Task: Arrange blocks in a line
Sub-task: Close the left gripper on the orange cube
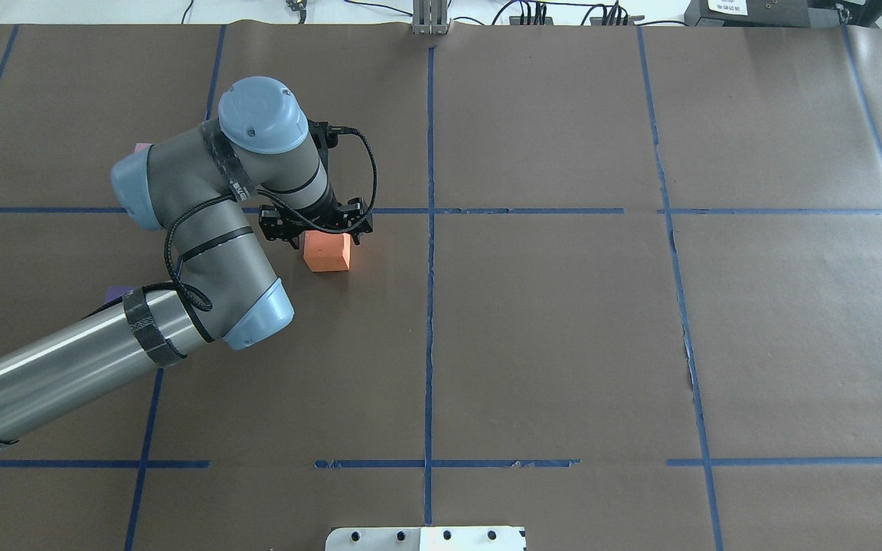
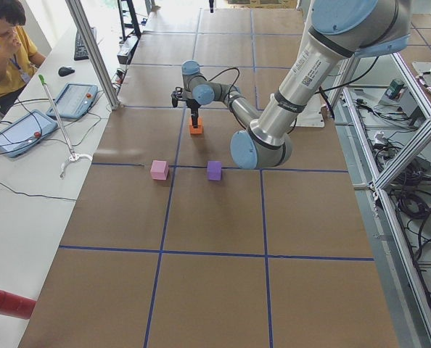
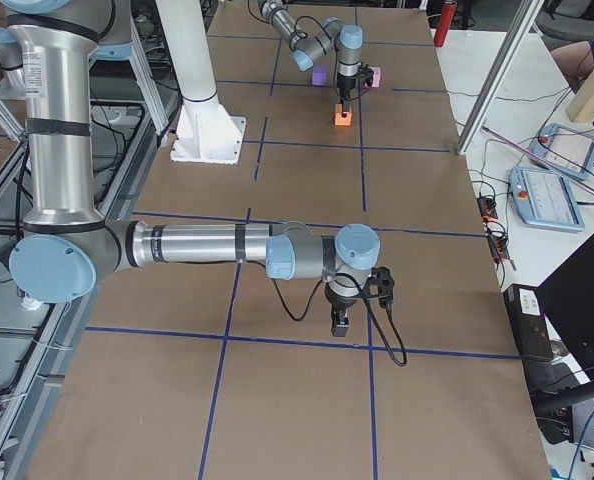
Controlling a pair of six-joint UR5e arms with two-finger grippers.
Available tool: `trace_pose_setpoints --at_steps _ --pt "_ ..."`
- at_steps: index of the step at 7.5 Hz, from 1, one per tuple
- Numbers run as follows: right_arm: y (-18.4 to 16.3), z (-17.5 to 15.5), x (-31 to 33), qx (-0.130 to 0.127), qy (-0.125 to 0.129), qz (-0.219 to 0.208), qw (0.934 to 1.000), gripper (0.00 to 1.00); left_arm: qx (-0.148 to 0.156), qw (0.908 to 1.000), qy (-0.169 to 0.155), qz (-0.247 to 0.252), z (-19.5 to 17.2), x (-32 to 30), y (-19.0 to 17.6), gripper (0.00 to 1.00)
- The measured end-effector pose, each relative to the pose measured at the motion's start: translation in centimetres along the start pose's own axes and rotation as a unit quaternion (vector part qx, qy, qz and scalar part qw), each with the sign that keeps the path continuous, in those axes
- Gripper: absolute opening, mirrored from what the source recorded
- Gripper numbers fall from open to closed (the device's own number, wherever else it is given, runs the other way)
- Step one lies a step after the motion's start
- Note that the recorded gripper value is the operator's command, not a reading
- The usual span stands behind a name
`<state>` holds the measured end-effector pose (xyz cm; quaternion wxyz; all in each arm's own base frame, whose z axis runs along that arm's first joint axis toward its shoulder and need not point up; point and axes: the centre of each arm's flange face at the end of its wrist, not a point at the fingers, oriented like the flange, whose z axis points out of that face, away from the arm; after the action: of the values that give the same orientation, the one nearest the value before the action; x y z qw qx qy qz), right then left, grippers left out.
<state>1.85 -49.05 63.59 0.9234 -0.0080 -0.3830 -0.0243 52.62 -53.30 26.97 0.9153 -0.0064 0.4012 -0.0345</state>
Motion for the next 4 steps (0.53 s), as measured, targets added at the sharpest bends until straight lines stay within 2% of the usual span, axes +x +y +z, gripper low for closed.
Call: trace_pose_setpoints --at_steps 4 --pt "0.0 0.0 0.0 0.000 0.000 0.000 1.0000 1.00 0.007 1.0000 -0.004 0.001 1.7 -0.3 -0.6 0.85"
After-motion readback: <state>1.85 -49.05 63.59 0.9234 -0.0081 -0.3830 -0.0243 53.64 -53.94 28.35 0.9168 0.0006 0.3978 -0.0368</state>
